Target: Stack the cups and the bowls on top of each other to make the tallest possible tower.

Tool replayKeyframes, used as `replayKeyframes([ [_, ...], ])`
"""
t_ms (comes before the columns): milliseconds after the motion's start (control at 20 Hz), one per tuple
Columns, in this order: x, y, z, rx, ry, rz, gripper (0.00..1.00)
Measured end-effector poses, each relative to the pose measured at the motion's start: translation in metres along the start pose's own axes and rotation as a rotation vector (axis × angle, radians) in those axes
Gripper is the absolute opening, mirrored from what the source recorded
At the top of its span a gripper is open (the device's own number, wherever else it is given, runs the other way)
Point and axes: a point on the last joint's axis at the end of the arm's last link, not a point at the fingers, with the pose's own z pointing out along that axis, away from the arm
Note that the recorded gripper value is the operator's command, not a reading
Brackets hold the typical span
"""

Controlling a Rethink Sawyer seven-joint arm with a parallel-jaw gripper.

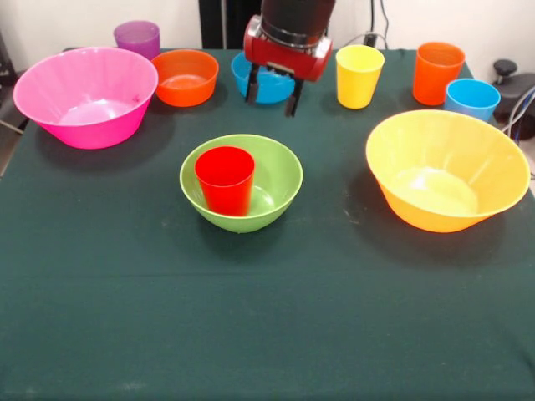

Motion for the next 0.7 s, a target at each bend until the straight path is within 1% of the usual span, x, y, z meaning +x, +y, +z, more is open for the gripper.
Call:
replayKeyframes([
  [150, 0.015, -0.007, -0.006, -0.007, -0.007, 0.008, 1.0],
  [300, 0.023, -0.013, -0.009, -0.01, -0.009, 0.016, 1.0],
  [350, 0.029, -0.018, -0.011, -0.01, -0.01, 0.019, 1.0],
  [550, 0.037, -0.023, -0.01, -0.004, -0.004, 0.019, 1.0],
  [700, 0.036, -0.024, -0.007, -0.003, -0.001, 0.021, 1.0],
])
